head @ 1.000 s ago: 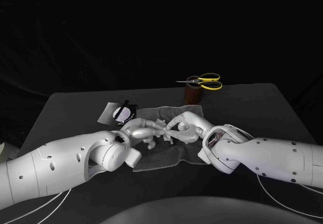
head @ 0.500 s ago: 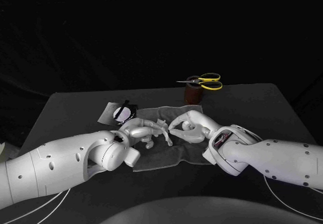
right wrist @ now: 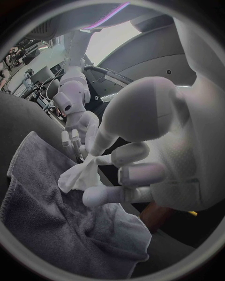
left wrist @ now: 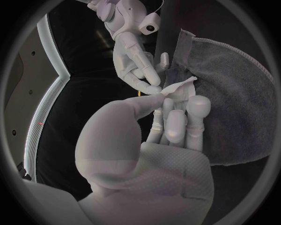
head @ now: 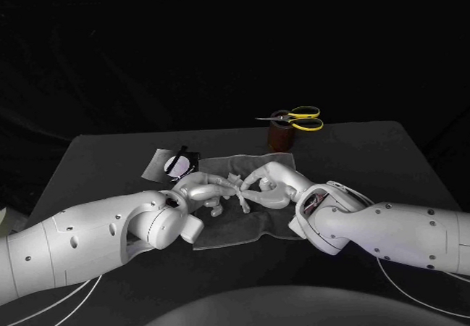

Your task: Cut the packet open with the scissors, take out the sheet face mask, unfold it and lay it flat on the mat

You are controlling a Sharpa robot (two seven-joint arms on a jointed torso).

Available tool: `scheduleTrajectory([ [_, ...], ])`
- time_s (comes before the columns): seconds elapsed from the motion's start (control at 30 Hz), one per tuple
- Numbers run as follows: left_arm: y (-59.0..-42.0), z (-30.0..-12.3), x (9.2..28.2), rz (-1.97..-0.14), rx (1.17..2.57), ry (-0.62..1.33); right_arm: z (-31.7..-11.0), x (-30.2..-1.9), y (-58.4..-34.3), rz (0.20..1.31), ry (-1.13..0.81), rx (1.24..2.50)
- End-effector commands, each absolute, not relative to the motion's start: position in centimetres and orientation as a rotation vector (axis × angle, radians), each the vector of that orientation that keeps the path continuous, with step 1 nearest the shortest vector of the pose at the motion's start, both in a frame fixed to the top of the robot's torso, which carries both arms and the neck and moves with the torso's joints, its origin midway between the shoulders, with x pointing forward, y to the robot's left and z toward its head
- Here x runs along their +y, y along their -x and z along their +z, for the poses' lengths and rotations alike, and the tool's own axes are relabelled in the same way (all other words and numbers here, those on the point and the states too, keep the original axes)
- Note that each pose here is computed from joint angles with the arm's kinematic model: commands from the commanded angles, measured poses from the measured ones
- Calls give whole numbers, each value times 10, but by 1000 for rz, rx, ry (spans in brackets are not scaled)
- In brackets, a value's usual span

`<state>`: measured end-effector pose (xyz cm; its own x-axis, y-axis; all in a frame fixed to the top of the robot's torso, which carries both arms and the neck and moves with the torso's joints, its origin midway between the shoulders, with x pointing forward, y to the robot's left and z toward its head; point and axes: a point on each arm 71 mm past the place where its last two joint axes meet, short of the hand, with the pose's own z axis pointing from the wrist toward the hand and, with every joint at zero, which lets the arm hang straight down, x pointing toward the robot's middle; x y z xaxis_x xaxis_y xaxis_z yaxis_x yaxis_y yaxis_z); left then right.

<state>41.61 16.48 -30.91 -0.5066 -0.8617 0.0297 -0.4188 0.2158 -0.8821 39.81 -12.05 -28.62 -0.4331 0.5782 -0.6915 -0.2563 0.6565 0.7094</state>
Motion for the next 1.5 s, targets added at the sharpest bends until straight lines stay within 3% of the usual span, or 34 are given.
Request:
scheduleTrajectory([
  [0.03,-415,-308,162,-1255,2029,1177,-288,-120,-400,910,-246,1789],
  [1.5,-413,-309,157,-1249,2062,1168,-287,-107,-400,917,-245,1764],
])
